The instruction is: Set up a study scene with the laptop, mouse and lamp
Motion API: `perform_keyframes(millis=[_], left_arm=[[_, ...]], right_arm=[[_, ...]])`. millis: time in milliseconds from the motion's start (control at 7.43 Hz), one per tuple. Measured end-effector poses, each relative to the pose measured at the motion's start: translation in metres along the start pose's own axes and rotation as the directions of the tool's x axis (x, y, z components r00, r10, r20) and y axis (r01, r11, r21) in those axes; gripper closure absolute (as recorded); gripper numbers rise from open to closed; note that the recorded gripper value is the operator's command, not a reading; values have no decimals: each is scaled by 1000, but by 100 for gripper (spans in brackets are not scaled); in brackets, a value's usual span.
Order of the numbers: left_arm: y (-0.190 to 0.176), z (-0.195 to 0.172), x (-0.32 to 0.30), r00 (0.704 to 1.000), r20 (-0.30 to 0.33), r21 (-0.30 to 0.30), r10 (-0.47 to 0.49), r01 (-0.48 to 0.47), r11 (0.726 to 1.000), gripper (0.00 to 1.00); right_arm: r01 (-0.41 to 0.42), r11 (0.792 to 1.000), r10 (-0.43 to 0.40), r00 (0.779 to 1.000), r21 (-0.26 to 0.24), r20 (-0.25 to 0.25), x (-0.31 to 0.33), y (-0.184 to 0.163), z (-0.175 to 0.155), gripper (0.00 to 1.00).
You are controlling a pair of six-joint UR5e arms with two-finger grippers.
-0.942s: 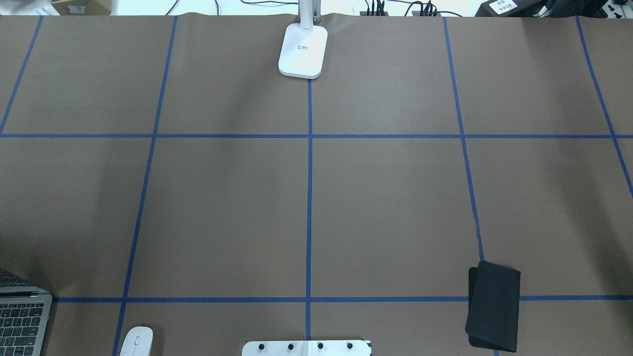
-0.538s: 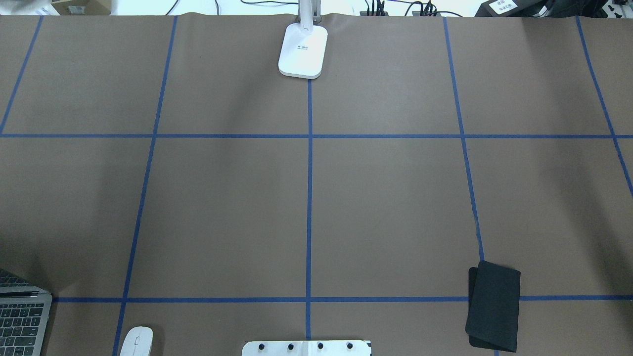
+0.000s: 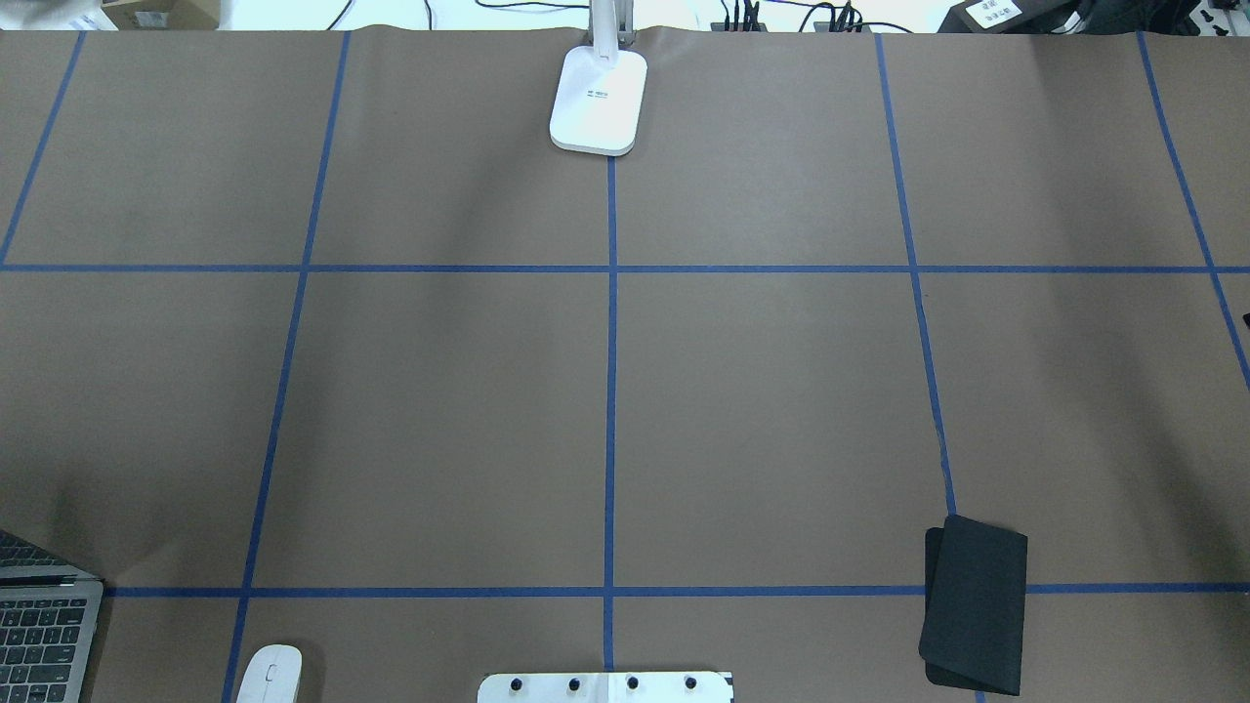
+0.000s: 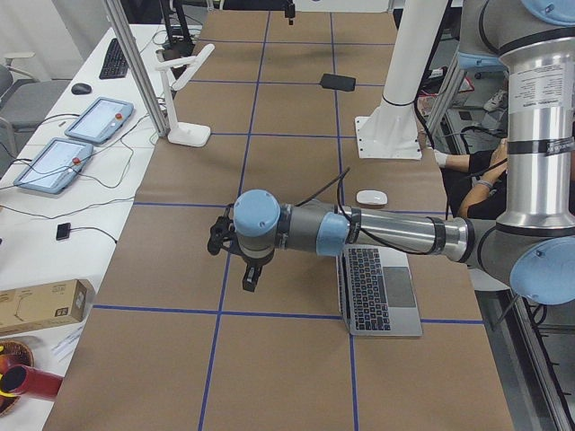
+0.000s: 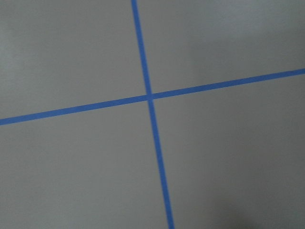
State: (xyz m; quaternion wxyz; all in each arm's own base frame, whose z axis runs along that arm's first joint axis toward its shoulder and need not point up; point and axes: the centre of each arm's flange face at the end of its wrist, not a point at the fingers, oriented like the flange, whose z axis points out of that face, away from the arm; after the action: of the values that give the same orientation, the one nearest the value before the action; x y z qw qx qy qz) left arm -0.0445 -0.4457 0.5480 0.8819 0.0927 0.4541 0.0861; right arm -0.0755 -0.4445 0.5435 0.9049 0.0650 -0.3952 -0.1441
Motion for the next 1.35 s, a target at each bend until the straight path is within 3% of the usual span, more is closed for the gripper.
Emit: perform_keyframes(millis=[269,538,1076,1211,1345], left_arm=[[28,-9,63,998,-19,-37,63,-64,997,0],[40,7,101,971,-56,-90,231,-235,968,0],[61,47,139,838,-130,-188,530,-546,817,0],[66,53,145,816,-140,-206,561,-579,789,0],[72,55,147,808,-149,-217,571,-590,778,0]], right_arm=[[66,998,-67,997,21,32,-48,-21,-7,0],[132,990,-135,990,56,51,-86,-38,-19,0],[203,977,-207,976,63,67,-123,-36,-21,0],[204,977,-208,976,62,64,-123,-36,-21,0],[204,977,-208,976,61,64,-123,-35,-20,0]])
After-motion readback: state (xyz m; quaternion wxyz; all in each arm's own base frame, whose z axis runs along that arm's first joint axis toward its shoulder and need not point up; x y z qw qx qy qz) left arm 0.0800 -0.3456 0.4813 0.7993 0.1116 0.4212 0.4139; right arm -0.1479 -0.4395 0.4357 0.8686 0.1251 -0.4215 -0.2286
